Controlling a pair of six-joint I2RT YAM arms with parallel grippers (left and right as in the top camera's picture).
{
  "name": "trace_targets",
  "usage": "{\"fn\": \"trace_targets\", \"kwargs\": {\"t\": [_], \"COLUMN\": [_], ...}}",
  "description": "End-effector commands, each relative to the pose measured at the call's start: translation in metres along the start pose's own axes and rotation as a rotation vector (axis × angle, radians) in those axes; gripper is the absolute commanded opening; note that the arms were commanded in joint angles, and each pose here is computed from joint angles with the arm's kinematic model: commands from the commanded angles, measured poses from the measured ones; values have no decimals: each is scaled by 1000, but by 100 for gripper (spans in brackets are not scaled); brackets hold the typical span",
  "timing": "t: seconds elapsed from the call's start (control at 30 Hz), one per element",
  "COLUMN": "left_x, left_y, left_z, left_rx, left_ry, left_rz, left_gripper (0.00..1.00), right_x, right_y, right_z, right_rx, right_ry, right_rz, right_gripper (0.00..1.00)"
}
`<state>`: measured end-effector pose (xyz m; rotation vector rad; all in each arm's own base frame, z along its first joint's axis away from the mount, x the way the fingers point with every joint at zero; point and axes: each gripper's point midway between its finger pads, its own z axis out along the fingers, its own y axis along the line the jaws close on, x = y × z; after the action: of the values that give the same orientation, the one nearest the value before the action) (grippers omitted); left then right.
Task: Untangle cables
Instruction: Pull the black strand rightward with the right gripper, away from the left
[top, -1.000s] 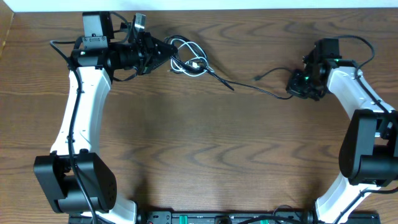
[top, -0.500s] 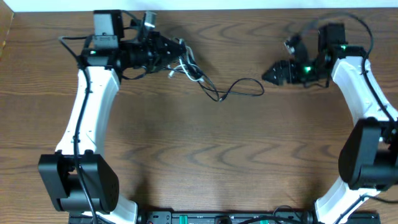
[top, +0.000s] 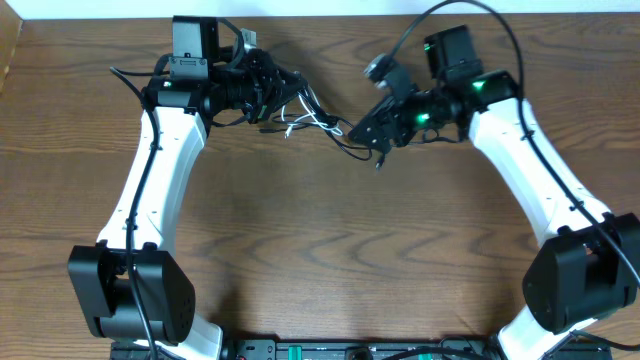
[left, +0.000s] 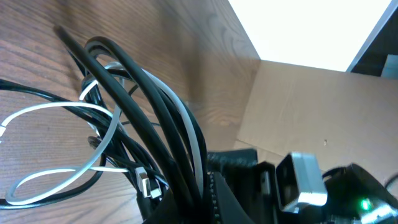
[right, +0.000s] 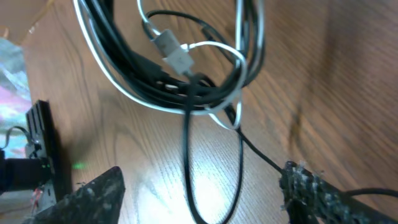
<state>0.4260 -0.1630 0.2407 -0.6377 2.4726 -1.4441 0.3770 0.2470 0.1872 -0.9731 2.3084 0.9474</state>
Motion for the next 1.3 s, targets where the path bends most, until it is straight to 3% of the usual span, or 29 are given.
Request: {"fn": "trace_targets", "kwargs": {"t": [0.0, 0.03, 0.13, 0.3, 0.33, 0.53, 1.27], "left_x": [1, 1, 3, 5, 5, 2, -33], "left_y": [-15, -16, -16, -16, -16, -15, -11], "left_z": [-10, -10, -10, -10, -10, -12, -72], "left_rx": [26, 27, 32, 33, 33, 34, 160], "left_ry": [-21, -17, -7, 0, 0, -7, -56], "left_rz": [14, 13, 11, 8, 9, 31, 112], "left_gripper": [7, 7, 7, 8, 7, 7, 8], "right_x": [8, 10, 14, 19, 21, 46, 198], "right_y": [-6, -7, -26, -89, -100, -148, -235], "right_z": [15, 19, 24, 5, -2, -48, -188], "right_rx": [49, 57, 159, 530, 607, 891, 1048], "right_ry": [53, 63, 86, 79, 72, 34, 155], "right_rz": [-38, -41, 6, 210, 259, 522, 1090], "right_gripper": [72, 69, 45, 4, 1, 1, 1]}}
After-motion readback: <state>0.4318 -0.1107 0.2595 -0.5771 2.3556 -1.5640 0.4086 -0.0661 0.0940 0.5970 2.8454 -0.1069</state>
